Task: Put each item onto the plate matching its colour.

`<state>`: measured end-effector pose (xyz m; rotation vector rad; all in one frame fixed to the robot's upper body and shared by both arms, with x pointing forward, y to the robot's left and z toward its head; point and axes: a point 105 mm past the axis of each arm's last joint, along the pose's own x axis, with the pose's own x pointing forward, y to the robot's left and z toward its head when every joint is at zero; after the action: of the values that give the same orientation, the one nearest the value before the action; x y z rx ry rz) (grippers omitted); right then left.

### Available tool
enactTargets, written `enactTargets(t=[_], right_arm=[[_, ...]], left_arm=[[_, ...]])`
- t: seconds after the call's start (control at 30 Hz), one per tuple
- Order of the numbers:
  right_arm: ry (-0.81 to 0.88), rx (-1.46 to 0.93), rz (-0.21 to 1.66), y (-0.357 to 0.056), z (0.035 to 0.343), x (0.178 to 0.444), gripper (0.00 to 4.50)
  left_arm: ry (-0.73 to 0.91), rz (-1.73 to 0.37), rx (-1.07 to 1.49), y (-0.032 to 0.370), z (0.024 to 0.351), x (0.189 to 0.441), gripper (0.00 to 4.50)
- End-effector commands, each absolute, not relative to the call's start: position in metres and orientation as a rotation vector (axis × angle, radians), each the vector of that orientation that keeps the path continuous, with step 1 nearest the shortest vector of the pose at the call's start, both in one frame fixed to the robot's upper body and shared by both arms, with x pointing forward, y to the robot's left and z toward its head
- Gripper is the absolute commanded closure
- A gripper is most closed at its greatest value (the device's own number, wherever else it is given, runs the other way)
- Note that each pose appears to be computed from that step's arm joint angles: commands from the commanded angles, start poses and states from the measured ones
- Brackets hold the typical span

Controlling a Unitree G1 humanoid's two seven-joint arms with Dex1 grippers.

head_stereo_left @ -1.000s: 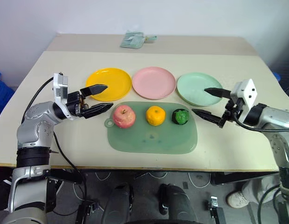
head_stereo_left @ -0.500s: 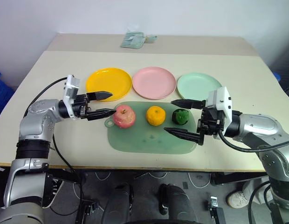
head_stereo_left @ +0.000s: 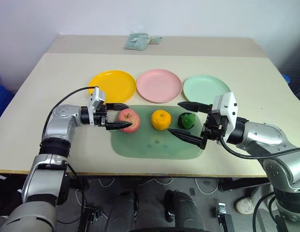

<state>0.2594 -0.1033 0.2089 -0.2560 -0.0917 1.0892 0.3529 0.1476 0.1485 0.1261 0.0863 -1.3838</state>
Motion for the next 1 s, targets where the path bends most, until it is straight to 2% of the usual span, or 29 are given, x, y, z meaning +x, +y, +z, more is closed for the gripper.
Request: enactTargets(t=[0.03,0.13,0.27,0.4,0.5,0.57,0.63,0.77,1.0], right_arm=[[-0.143,-0.282,1.079,-0.103,0.217,0.253,0.04],[-0.152,-0.289,1.065,-0.104,0.219,0.254,0.04],[-0.155,-0.295,1.062,-0.104,0.220,0.253,0.04],[-0.158,-0.302,1.057,-0.104,0.220,0.255,0.00],[-0.193,-0.293,1.029,-0.104,0.225,0.260,0.00],[-0.280,-0.334,0.868,-0.114,0.239,0.285,0.00],[-0.284,-0.301,0.714,-0.128,0.246,0.311,0.00],[-0.295,-0.292,0.507,-0.149,0.255,0.343,0.00],[-0.267,-0.306,0.491,-0.144,0.246,0.349,0.00]], left_arm=[[0.075,-1.416,0.170,0.143,0.156,0.356,0.00],[0.138,-1.411,0.257,0.140,0.137,0.357,0.00],[0.138,-1.433,0.310,0.137,0.129,0.355,0.00],[0.072,-1.419,0.298,0.131,0.137,0.359,1.14],[-0.018,-1.366,0.189,0.126,0.159,0.371,1.14],[-0.103,-1.258,0.072,0.122,0.185,0.389,1.14],[-0.158,-1.106,0.021,0.121,0.201,0.411,1.14],[-0.177,-0.934,0.005,0.104,0.210,0.437,1.14],[-0.163,-0.767,-0.005,0.057,0.219,0.459,1.14]])
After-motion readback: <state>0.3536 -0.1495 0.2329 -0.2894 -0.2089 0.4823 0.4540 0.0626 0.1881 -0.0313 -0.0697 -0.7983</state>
